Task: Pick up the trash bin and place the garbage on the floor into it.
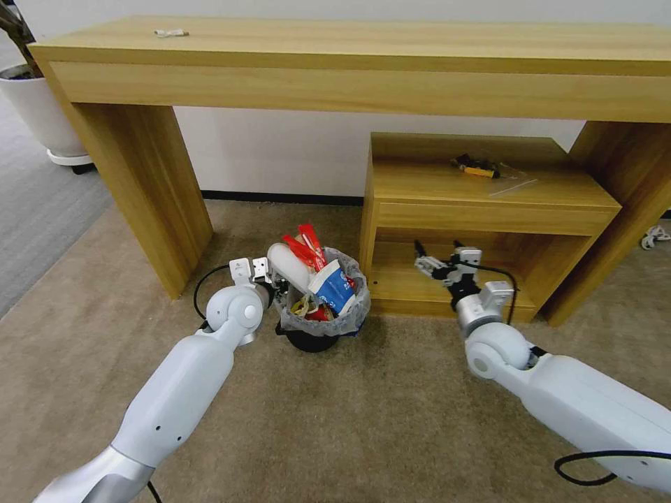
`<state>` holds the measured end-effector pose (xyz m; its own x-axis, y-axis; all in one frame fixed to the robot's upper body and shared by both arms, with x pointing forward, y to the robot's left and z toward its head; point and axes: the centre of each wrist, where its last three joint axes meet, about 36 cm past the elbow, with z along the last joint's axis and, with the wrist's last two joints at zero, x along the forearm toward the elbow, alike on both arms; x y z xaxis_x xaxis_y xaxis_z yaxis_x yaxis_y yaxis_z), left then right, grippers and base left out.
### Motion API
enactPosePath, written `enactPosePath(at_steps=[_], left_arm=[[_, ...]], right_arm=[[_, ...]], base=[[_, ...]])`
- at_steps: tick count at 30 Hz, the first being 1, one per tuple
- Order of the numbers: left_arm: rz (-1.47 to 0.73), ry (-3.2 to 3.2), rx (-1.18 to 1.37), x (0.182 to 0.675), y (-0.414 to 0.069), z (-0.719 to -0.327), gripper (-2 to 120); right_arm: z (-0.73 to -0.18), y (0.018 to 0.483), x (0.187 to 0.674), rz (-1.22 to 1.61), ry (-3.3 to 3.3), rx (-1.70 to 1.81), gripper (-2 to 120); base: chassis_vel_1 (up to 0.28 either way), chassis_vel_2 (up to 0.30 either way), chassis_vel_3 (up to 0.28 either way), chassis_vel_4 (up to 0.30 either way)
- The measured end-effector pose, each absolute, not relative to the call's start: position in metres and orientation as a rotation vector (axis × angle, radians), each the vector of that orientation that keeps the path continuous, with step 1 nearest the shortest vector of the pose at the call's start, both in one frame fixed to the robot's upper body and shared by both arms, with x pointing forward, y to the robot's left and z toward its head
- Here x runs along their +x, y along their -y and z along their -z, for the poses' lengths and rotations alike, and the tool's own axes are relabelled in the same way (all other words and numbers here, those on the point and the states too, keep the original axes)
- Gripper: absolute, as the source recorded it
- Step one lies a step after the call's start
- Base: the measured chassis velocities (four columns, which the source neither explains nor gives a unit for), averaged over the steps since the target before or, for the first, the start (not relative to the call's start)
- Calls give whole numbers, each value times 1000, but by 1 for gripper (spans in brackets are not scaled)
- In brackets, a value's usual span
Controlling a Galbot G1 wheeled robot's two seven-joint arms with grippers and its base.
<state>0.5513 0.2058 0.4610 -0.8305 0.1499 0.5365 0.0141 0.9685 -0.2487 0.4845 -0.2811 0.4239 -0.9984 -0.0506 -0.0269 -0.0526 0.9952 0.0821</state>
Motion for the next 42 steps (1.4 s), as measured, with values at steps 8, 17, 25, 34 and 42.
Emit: enactPosePath(at_steps=[8,17,25,34,42], left_arm=[[-299,2565,-101,536,-224,-463,0],[-314,2583,-120,513,-226,-468,0],[-343,2594,-165,499,-213,-476,0],[-359,2600,-197,489,-202,-479,0],[-371,2602,-212,480,-198,-479,0]], right_arm=[[-419,312,480,-10,-3153,229,100],[-404,322,462,-38,-3141,365,100],[-407,308,451,-119,-3073,350,100],[-383,291,418,-213,-3033,229,100],[-362,281,410,-195,-3017,162,100]], base=[[0,0,0,0],[0,0,0,0],[0,0,0,0],[0,0,0,0],[0,0,0,0]])
